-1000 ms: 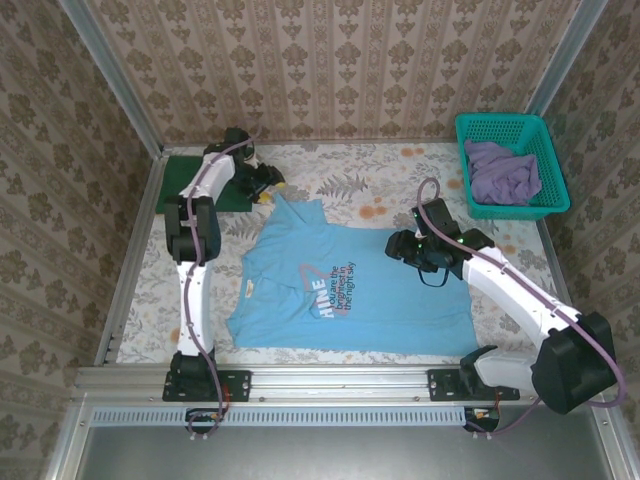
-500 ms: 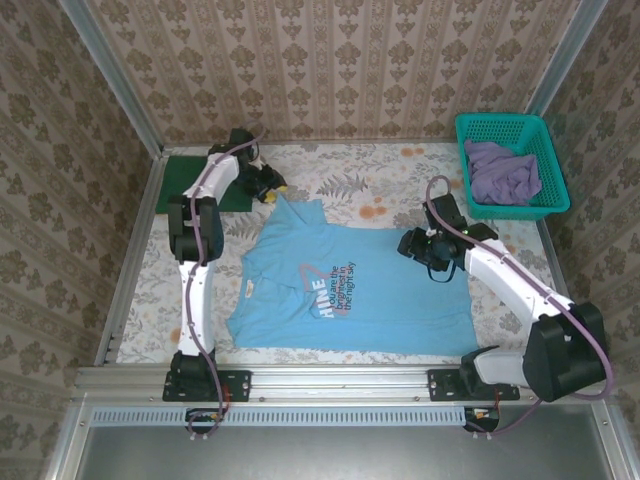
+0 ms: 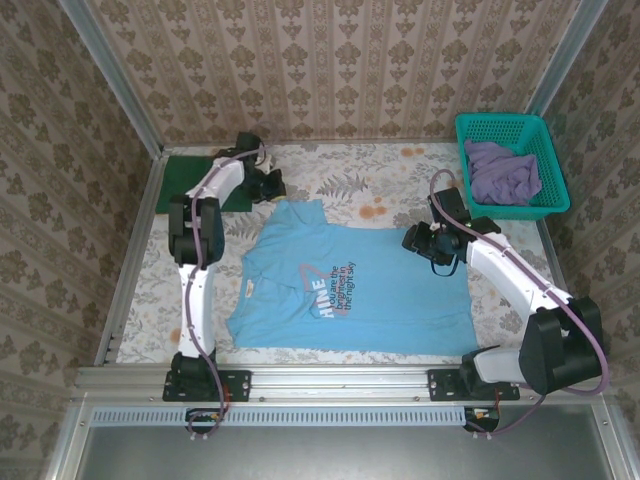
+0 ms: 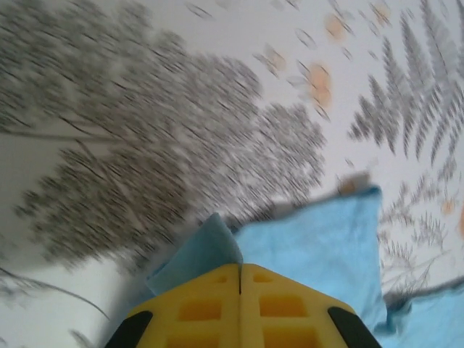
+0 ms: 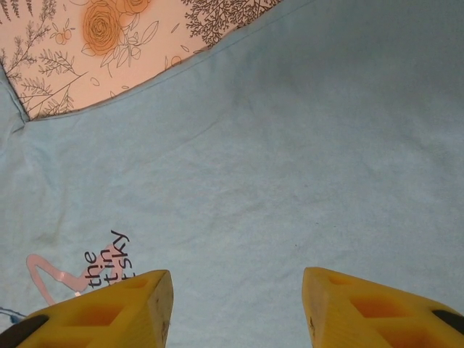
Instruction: Fold and stack the t-shirts
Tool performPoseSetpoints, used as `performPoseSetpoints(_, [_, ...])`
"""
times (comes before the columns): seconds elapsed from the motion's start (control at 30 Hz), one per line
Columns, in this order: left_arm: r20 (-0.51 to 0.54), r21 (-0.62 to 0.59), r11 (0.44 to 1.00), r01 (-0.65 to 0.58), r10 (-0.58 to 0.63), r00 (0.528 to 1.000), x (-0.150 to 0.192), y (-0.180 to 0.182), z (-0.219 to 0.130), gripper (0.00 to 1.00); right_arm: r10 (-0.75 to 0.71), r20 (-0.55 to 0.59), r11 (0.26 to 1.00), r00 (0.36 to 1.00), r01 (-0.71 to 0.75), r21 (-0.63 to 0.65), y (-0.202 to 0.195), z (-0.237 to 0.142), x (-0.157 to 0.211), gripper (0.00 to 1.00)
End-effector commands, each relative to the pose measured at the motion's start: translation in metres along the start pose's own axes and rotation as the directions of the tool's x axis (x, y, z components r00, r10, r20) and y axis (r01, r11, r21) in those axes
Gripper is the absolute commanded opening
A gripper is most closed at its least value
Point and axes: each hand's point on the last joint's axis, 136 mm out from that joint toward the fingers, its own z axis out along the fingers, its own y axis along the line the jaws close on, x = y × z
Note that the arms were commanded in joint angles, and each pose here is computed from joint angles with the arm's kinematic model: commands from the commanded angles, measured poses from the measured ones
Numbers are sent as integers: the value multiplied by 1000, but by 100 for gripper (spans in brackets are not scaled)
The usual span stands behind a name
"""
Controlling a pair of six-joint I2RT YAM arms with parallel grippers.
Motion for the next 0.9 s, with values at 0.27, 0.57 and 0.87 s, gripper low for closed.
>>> performPoseSetpoints(0.27, [-18,-165,949,-269,270,963,72,9,-19,7,3,-12,999,1000,-3,-40,-2,2,12,52])
performPoseSetpoints(0.57, [33,-393,873,-290,328,944,91,20,-57,35,5,-29,999,1000,-6,-42,-2,11,13,53])
performPoseSetpoints(0.87, [193,-210,908,364,-326,925,78,24,-99,48,21,-22,997,1000,-23,-72,6,20,8,53])
